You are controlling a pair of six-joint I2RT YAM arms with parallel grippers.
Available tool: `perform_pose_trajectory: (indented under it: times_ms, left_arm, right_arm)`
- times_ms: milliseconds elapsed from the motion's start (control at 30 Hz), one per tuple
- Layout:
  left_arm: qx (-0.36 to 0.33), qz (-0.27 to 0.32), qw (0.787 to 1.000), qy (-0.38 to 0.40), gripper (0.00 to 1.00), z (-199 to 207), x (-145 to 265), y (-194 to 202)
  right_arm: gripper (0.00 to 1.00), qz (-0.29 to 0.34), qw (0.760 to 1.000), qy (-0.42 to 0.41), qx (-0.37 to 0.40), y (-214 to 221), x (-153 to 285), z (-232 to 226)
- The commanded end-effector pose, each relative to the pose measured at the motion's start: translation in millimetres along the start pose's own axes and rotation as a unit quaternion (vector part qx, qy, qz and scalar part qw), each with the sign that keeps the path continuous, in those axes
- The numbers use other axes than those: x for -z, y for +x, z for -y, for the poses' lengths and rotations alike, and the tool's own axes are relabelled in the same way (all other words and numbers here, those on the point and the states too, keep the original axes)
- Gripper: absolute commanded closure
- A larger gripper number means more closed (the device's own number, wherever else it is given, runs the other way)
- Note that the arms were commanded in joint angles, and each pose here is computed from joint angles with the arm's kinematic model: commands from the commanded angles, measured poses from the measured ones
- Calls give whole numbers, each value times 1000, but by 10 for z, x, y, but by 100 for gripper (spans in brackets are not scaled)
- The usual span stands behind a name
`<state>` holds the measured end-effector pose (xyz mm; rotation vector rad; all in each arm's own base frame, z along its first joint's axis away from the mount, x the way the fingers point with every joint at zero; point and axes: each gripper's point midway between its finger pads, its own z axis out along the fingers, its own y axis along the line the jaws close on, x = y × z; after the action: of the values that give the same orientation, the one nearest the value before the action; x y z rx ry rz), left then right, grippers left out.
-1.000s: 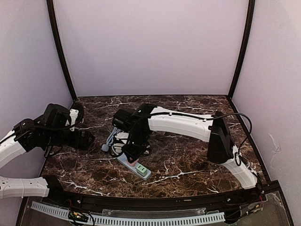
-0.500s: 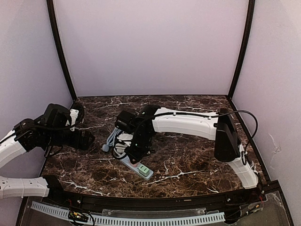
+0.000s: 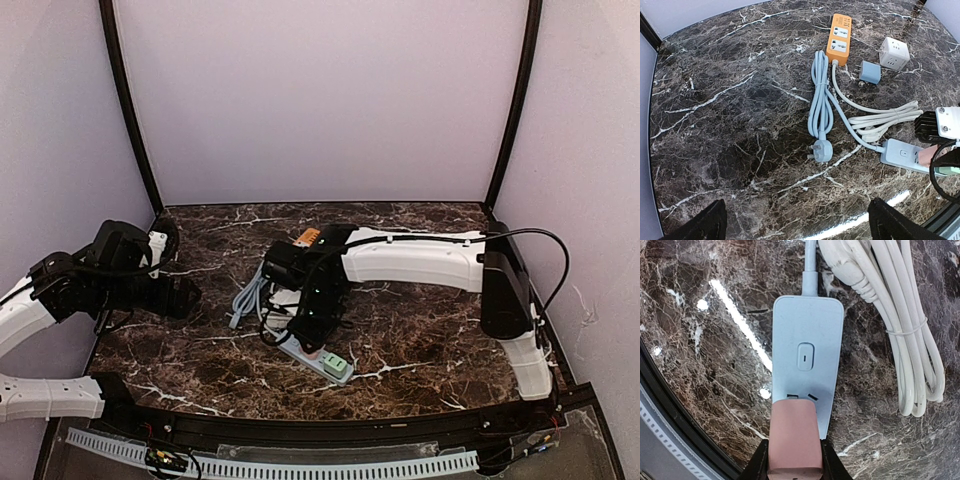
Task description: Insert the plug
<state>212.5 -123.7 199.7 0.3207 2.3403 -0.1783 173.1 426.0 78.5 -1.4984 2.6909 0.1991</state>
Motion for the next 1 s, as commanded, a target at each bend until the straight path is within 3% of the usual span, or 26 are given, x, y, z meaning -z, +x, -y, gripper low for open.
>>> perform_pose_trajectory:
  times_ms: [0,433,967]
  left_arm:
    - [-5,0,1000,-2,1,-13,-14,26]
    - [-7,-1,1000,3,1,5,-15,28]
    - [-9,-1,1000,8,1,20,-15,30]
  right_arm:
    - [100,-86,996,32,-1,443,-39,95]
    - [100,-79,997,17,3,115,-177,-83]
    - [100,-84,996,0,-14,47,-358,-323]
